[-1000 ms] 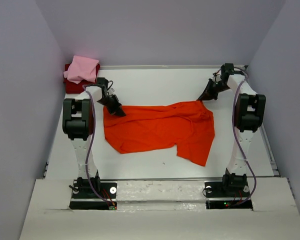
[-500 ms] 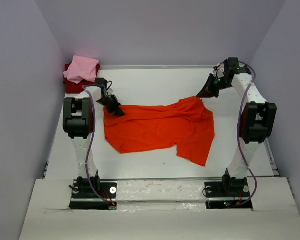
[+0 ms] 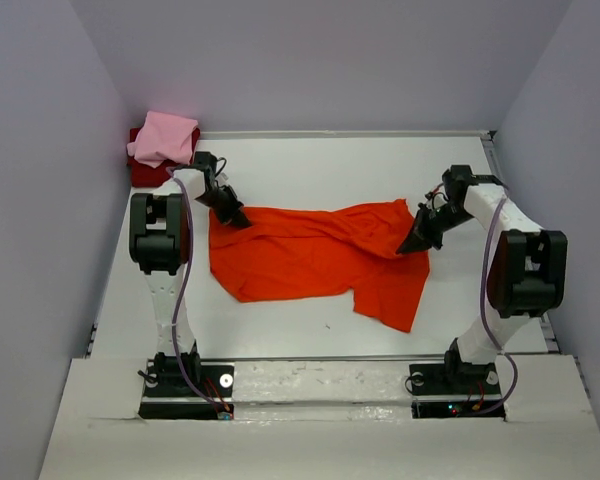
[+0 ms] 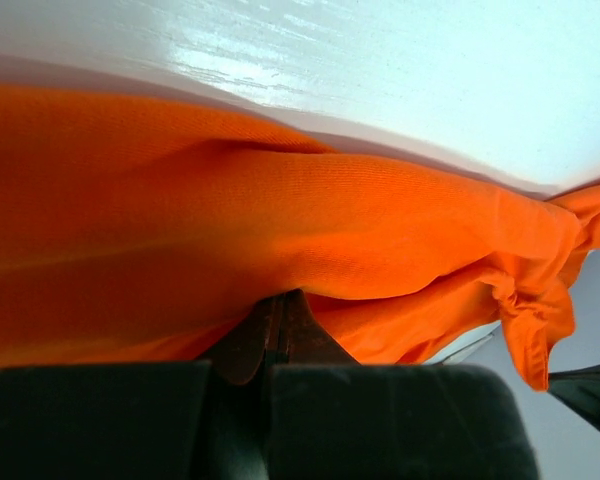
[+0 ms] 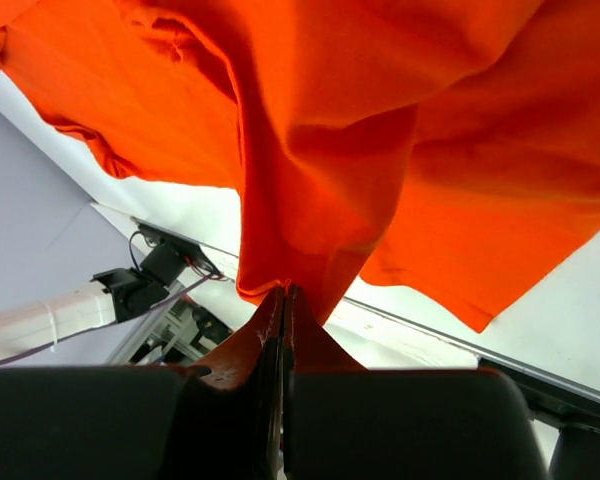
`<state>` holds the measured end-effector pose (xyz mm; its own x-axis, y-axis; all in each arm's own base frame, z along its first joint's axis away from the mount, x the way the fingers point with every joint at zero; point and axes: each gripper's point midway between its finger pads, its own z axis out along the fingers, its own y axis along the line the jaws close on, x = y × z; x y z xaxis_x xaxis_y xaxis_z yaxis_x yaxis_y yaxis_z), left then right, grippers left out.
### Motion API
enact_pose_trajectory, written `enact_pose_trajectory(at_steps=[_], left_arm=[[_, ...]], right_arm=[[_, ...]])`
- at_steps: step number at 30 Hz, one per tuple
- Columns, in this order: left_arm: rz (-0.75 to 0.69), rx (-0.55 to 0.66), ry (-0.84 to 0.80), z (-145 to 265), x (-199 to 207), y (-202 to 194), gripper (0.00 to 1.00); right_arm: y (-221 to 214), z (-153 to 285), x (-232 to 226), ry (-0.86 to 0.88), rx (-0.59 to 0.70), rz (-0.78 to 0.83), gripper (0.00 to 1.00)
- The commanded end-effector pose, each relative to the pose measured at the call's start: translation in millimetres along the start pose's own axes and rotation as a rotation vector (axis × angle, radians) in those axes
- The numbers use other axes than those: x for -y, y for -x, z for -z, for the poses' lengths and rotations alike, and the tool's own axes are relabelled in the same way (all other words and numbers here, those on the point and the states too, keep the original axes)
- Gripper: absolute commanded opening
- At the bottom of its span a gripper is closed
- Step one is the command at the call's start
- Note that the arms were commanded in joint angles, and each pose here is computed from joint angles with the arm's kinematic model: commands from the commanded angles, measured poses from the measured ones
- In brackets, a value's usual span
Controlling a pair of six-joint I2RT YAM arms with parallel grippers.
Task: Fold and stack the t-shirts
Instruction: Fold the flattened tshirt in 1/3 of the way
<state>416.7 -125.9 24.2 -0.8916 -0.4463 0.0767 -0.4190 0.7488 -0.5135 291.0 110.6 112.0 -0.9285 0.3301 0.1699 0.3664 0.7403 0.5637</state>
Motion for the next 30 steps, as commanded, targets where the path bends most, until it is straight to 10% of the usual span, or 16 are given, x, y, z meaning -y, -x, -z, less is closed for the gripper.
enact_pose_trajectory(at_steps=[1, 17, 22, 30], left_arm=[[-0.012, 0.026, 0.049, -3.8, -8.7, 9.1, 0.0], [-0.022, 0.022, 0.043, -4.2, -7.4, 9.7, 0.0], [-0.032, 0.027, 0.041, -1.3, -5.1, 11.2, 0.0], [-0.052, 0.027, 0.052, 3.8, -3.7, 12.7, 0.0]], right_arm=[[-29.0, 14.1, -6.5, 0.018, 0.005, 0.006, 0.0], [-97.7, -9.3, 13.6, -0.005, -0.108, -0.055, 0.05], [-81.4, -6.4, 22.3, -0.101, -0.045, -0.062, 0.72], [-12.0, 6.0, -17.2, -0.086, 0.062, 0.041, 0.79]])
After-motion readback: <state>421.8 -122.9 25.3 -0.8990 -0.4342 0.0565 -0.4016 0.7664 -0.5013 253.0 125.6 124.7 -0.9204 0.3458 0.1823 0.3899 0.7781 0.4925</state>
